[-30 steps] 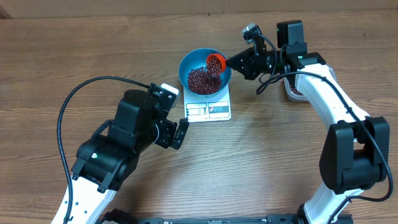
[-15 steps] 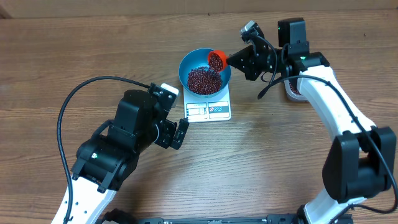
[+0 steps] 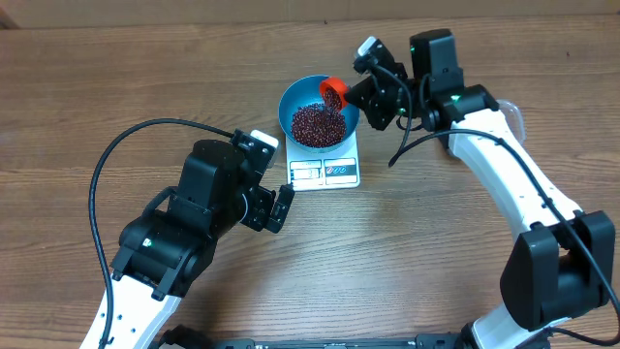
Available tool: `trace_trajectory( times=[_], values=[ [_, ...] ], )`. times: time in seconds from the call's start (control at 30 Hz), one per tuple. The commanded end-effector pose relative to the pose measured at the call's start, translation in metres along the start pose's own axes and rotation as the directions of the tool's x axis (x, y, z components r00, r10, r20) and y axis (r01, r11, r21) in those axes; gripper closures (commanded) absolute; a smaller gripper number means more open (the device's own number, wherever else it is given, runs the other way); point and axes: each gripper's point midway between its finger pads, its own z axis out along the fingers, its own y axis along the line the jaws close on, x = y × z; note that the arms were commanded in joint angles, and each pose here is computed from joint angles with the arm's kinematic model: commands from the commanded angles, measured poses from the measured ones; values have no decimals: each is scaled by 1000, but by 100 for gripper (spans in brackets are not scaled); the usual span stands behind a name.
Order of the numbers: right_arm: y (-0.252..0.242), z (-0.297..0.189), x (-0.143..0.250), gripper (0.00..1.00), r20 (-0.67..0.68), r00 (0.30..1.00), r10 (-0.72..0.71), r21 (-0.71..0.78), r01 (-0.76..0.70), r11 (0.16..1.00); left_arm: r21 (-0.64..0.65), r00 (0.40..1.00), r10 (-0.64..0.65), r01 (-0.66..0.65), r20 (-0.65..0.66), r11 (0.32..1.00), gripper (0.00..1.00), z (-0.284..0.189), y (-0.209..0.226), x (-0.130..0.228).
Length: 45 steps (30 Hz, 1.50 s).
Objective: Scoop item into bowl and weigh 150g on scale
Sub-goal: 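Tip the red scoop with the right gripper, pouring beans into the bowl, then carry the empty scoop with the right gripper back to the bean tub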
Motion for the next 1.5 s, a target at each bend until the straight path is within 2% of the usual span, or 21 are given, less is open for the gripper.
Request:
trace_trajectory(
  times=[0.0, 0.73, 1.07, 1.47],
  values=[
    [-5, -8, -18, 96, -1, 997, -77, 106, 77, 991, -2, 1000, -1, 1, 3, 1000, 0, -1, -1, 0],
    [6, 3, -17, 96, -69, 988, -139, 172, 149, 974, -2, 1000, -1, 1, 3, 1000, 0, -1, -1, 0],
    [16, 11, -16, 96, -148, 971, -187, 256, 220, 941, -2, 1000, -1, 1, 3, 1000, 0, -1, -1, 0],
    [26, -18, -44, 96, -70, 984, -163, 299, 177, 938, -2, 1000, -1, 1, 3, 1000, 0, -1, -1, 0]
  ],
)
